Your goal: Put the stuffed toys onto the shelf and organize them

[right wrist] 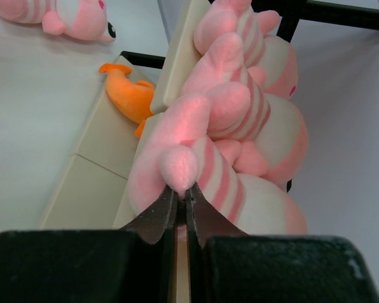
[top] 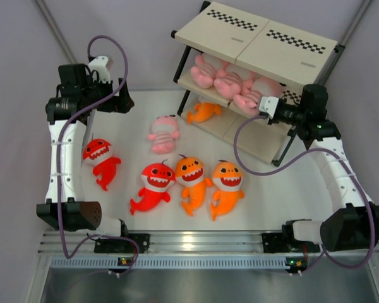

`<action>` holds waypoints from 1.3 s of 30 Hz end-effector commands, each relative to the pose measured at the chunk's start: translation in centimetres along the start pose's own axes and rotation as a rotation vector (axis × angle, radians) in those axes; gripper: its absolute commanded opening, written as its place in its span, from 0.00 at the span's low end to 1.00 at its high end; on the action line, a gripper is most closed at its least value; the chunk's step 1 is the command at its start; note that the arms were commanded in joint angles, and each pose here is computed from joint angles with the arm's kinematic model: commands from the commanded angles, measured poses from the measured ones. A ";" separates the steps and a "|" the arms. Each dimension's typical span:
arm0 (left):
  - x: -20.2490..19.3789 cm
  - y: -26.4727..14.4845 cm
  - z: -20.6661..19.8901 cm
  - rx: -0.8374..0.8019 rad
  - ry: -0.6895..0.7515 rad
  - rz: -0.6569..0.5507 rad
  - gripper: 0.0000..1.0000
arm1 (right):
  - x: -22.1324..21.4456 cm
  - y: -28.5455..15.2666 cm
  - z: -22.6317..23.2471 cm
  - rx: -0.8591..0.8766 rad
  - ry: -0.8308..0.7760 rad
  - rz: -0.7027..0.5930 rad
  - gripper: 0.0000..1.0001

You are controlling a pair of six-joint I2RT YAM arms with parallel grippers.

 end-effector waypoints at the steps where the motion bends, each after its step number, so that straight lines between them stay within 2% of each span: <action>1: 0.8 -0.6 0.0 0.000 0.019 -0.031 0.98 | 0.9 -0.8 -0.5 -0.037 -0.048 -0.013 0.04; 2: 0.8 -0.6 -0.1 -0.008 0.017 -0.030 0.98 | 1.2 -1.2 -0.5 -0.056 -0.047 -0.013 0.14; 4: 0.8 -0.5 -0.2 -0.014 0.013 -0.030 0.98 | 1.0 -1.6 -0.3 -0.077 -0.021 0.000 0.23; 5: 0.8 -0.5 -0.2 -0.017 0.013 -0.032 0.98 | 1.6 -2.0 -0.4 -0.095 -0.025 -0.007 0.33; 7: 0.7 -0.6 -0.3 -0.020 0.014 -0.032 0.98 | 1.4 -2.4 -0.5 -0.130 0.001 0.006 0.36; 10: 0.6 -0.6 -0.4 -0.024 0.022 -0.031 0.98 | 1.5 -3.1 -0.3 -0.156 0.037 0.030 0.53; 13: 0.6 -0.8 -0.3 -0.016 0.035 -0.033 0.98 | 1.5 -3.6 0.3 -0.135 0.069 0.061 0.61; 14: 0.7 -0.9 -0.3 -0.011 0.039 -0.035 0.98 | 1.8 -3.9 0.3 -0.141 0.069 0.059 0.68; 16: 0.7 -1.1 -0.3 -0.012 0.045 -0.038 0.98 | 2.3 -4.0 0.7 -0.138 0.085 0.061 0.73; 21: 0.5 -0.9 -0.6 -0.030 0.044 -0.036 0.98 | 5.0 -5.0 2.0 -0.158 0.091 0.070 0.78; 22: 0.4 -0.8 -0.5 -0.030 0.041 -0.030 0.98 | 6.6 -4.5 3.0 -0.133 0.089 0.042 0.79; 25: -0.2 -0.4 -0.5 -0.036 0.038 -0.016 0.98 | 10.1 -3.9 4.8 -0.133 0.169 0.002 0.79; 26: -0.5 -0.1 -0.6 -0.039 0.040 -0.006 0.98 | 11.3 -3.8 5.2 -0.136 0.250 -0.011 0.78; 29: -2.7 1.1 0.0 -0.022 0.033 0.061 0.98 | 13.3 -2.7 6.3 -0.147 0.425 -0.013 0.73; 32: -6.7 3.1 0.9 0.000 0.041 0.183 0.97 | 14.0 -0.4 8.0 -0.123 0.503 0.008 0.70; 36: -11.6 6.4 1.3 -0.034 0.033 0.336 0.89 | 16.0 3.8 12.1 -0.030 0.512 0.050 0.72; 39: -13.9 9.7 1.1 -0.069 0.026 0.403 0.82 | 16.3 6.6 14.9 0.066 0.498 0.062 0.73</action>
Point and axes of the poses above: each gripper's point midway between its finger pads, its own y axis out along the fingers, its own z axis along the line the jaws close on, x = y × z, the point moved 1 cm from there along -y, back along the fingers, and after that the axes turned 11 degrees about y, right-handed, at the moved point
